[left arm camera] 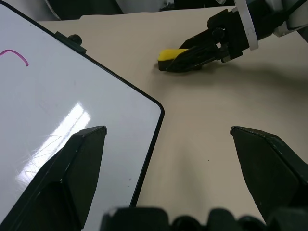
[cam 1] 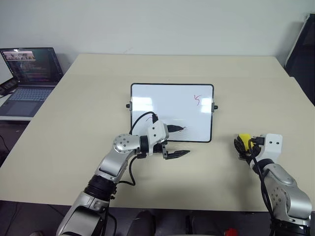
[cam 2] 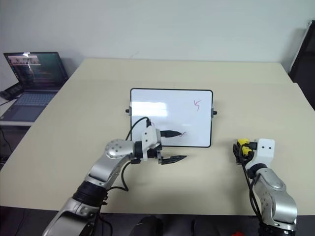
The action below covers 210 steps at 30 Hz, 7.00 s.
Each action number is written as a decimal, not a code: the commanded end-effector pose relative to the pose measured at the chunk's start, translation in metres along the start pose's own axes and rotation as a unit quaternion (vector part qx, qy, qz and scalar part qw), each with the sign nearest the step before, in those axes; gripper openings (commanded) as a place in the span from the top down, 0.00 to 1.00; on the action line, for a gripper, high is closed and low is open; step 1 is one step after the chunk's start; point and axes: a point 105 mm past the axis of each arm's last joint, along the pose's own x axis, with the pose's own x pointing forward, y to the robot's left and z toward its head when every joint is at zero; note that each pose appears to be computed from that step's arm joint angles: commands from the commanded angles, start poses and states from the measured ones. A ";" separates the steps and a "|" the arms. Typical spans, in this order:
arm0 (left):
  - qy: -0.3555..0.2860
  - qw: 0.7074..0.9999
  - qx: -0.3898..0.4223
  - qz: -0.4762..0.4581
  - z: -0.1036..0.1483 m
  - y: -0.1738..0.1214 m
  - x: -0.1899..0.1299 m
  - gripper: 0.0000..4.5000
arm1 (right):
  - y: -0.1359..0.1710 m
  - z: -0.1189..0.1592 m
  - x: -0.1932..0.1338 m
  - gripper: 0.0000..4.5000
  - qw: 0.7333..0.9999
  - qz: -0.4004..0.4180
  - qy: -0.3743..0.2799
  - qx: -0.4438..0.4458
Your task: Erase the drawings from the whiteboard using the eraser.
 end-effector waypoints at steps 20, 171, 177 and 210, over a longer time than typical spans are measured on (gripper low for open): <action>-0.041 0.984 0.073 0.155 0.031 0.039 -0.005 0.00 | 0.014 0.039 -0.004 0.72 0.993 0.003 -0.086 -0.083; 0.046 0.939 -0.004 0.341 -0.029 -0.021 -0.058 0.00 | 0.164 0.068 0.000 0.72 0.890 0.304 -0.190 -0.282; 0.051 0.940 -0.015 0.336 -0.039 -0.024 -0.060 0.00 | 0.191 0.060 0.008 0.72 0.859 0.340 -0.189 -0.332; 0.033 0.943 0.009 0.330 -0.016 -0.004 -0.049 0.00 | 0.170 0.012 0.038 0.72 0.853 0.310 -0.059 -0.417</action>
